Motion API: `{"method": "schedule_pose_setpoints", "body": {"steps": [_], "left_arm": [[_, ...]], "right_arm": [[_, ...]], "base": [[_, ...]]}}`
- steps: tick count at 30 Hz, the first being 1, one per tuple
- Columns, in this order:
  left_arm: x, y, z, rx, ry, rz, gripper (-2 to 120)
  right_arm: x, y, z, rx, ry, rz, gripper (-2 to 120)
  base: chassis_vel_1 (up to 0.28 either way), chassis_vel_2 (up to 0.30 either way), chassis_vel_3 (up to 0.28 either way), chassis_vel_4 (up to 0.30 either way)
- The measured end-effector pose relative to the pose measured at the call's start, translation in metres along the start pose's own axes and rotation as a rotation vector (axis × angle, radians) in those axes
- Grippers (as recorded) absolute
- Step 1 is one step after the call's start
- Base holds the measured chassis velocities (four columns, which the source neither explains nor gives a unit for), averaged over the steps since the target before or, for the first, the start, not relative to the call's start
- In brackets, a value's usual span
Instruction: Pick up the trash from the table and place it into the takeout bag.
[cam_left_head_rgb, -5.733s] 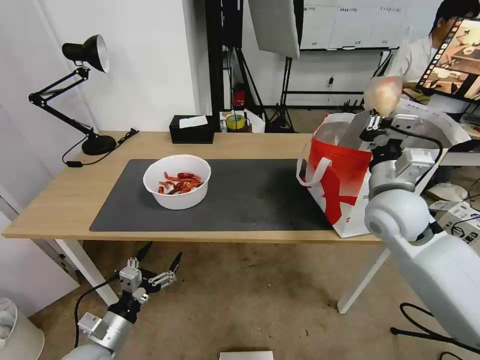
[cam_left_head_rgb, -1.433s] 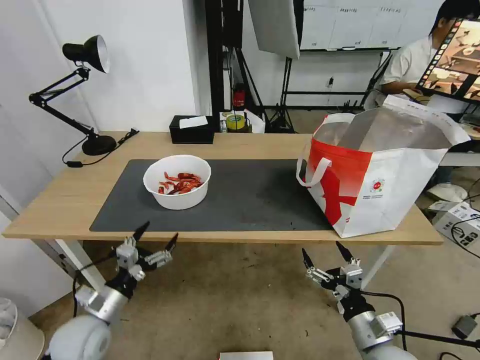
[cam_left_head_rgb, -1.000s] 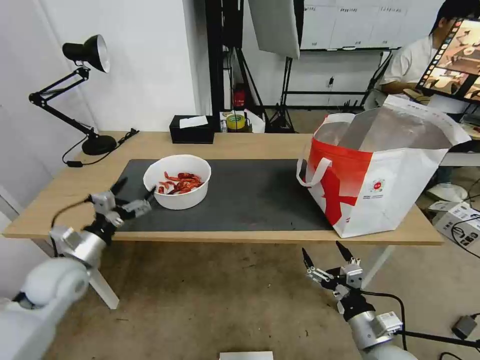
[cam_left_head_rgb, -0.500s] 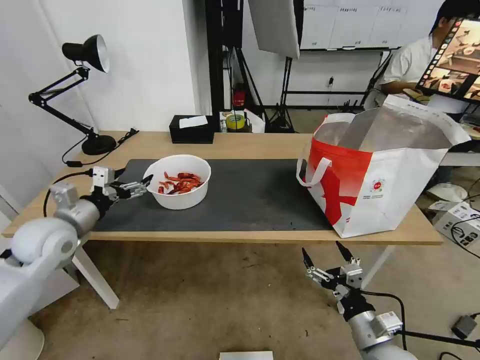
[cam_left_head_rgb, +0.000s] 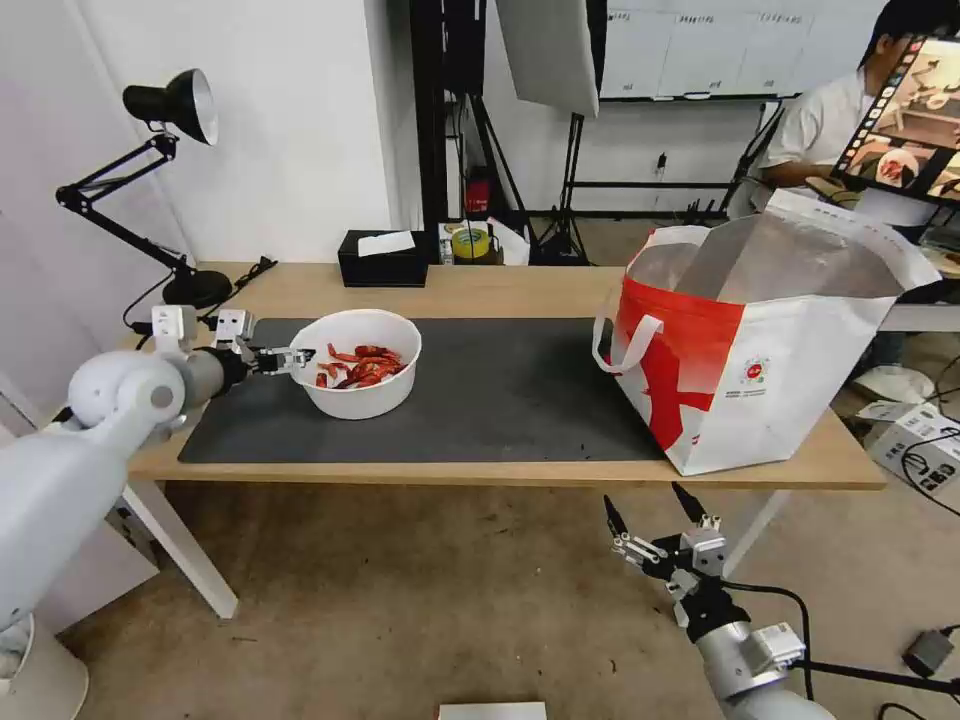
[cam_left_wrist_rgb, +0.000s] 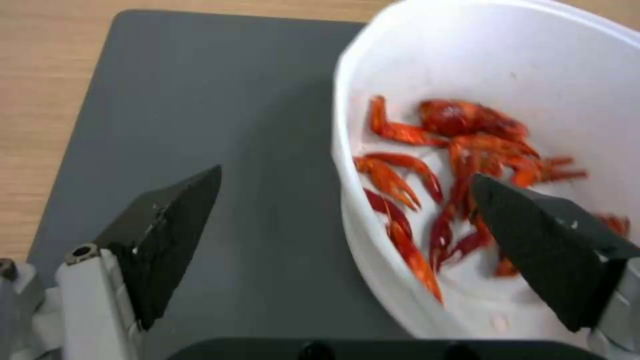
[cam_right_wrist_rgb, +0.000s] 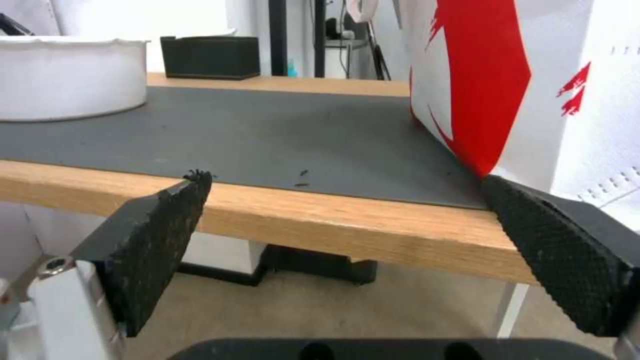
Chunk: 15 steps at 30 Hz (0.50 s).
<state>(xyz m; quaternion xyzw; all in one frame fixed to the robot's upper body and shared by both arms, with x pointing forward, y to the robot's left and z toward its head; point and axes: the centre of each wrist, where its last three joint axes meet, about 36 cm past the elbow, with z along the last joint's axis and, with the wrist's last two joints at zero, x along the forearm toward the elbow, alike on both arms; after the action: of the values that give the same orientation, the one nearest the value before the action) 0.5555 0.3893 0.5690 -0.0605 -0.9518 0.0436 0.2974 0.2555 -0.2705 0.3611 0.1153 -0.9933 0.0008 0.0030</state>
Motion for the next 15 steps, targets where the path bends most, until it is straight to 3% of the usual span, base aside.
{"method": "schedule_pose_setpoints", "body": {"steps": [2,5,15], "left_arm": [[-0.007,-0.003,-0.015,0.064,0.003,-0.024,100],[-0.013,-0.007,-0.025,0.1,0.008,-0.037,100],[-0.036,-0.023,-0.013,0.096,0.059,-0.05,100]], "right_arm": [[0.0,0.0,0.0,0.0,0.0,0.0,100],[0.0,0.0,0.0,0.0,0.0,0.0,100],[0.0,0.0,0.0,0.0,0.0,0.0,100]], "base": [[0.0,0.0,0.0,0.0],[0.0,0.0,0.0,0.0],[0.0,0.0,0.0,0.0]]}}
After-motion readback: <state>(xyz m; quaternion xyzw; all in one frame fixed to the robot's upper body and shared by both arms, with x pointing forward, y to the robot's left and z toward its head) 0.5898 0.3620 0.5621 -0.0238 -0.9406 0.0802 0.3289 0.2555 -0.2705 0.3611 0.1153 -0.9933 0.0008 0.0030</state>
